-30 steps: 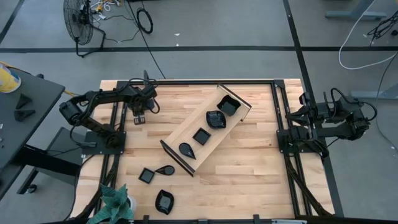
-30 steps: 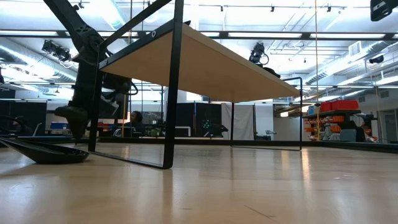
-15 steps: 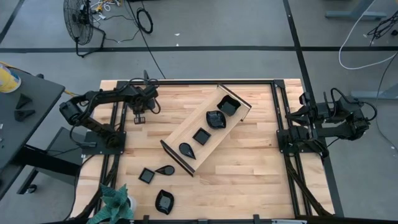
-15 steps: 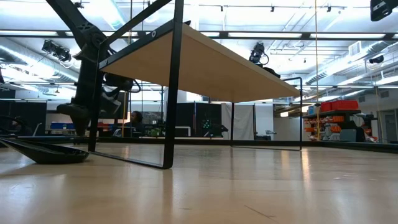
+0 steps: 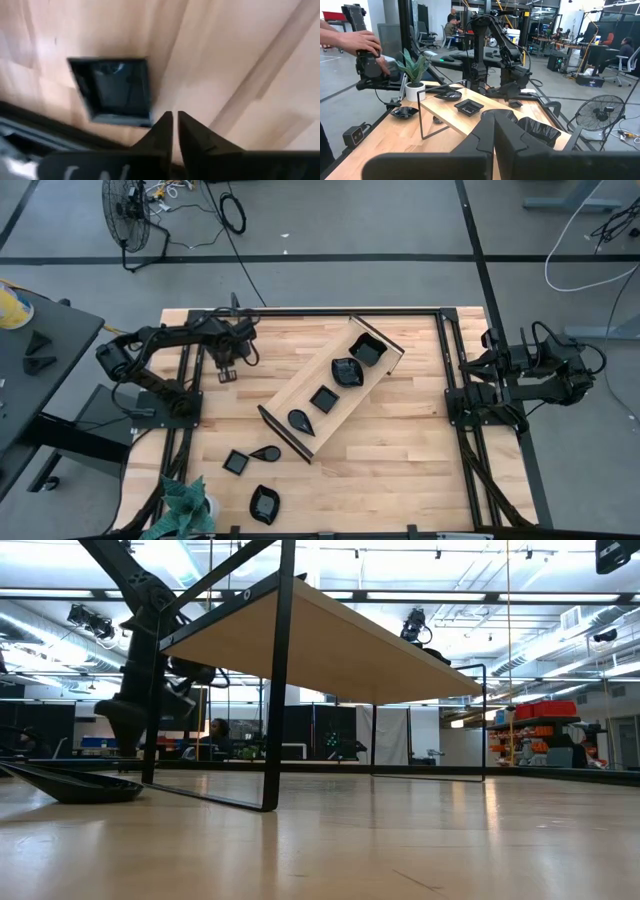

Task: Pick & Place Mini shaped plates
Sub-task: Stack the black square shaped plate on top of the black square shaped plate on the shelf

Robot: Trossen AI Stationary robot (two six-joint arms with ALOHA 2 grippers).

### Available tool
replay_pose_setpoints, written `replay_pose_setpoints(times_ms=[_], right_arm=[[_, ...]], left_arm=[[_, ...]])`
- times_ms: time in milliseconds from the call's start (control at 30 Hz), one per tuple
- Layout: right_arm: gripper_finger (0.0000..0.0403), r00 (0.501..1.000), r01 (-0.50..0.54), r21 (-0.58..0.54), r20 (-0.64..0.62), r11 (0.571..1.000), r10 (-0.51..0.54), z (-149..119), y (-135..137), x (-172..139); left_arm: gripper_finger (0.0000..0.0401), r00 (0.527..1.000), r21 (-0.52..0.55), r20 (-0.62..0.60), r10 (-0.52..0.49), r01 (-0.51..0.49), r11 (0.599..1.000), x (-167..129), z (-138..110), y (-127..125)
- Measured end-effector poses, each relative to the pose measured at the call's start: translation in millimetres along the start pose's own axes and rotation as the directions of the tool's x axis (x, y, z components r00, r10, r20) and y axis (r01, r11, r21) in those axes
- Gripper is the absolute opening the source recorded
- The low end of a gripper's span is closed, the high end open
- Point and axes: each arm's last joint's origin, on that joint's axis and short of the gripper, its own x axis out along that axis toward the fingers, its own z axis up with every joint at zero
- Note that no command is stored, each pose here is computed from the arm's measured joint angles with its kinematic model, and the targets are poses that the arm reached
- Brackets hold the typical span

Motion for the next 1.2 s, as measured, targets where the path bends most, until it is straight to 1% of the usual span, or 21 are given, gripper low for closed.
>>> replay_pose_setpoints(times_ms=[67,133,300,500,600,667,833,1200], right_arm=[[0.001,1.0,0.0,0.0,0.0,1.0,0.0,0,0,0],[0.001,1.0,0.0,0.0,0.0,1.0,0.0,0,0,0],[0.001,1.0,0.0,0.0,0.001,1.0,0.0,0,0,0],[0.001,1.0,0.0,0.0,0.0,1.0,0.0,0,0,0],[0.001,1.0,0.0,0.0,0.0,1.0,0.0,0,0,0],[0.001,1.0,0.0,0.0,0.001,1.0,0.0,0,0,0],[0.001,1.0,0.0,0.0,0.001,1.0,0.0,0,0,0],[0.001,1.0,0.0,0.0,0.001,1.0,0.0,0,0,0]], left_arm=[[0.0052,1.0,-0.042,0.021,-0.011,0.012,0.999,0,2,-1],[0.0076,0.999,-0.081,0.038,0.0,0.003,0.997,-1,4,-2],[0.0153,0.998,-0.162,0.056,0.04,-0.03,0.986,-3,9,-5],[0.0248,0.991,-0.156,0.077,0.113,-0.1,0.983,-3,13,-9],[0.0279,0.988,-0.144,0.074,0.139,-0.127,0.981,-1,13,-12],[0.0288,0.986,-0.135,0.062,0.157,-0.147,0.98,2,11,-14],[0.029,0.985,-0.085,0.044,0.168,-0.164,0.983,13,5,-20],[0.029,0.967,-0.131,0.063,0.247,-0.238,0.963,17,7,-15]])
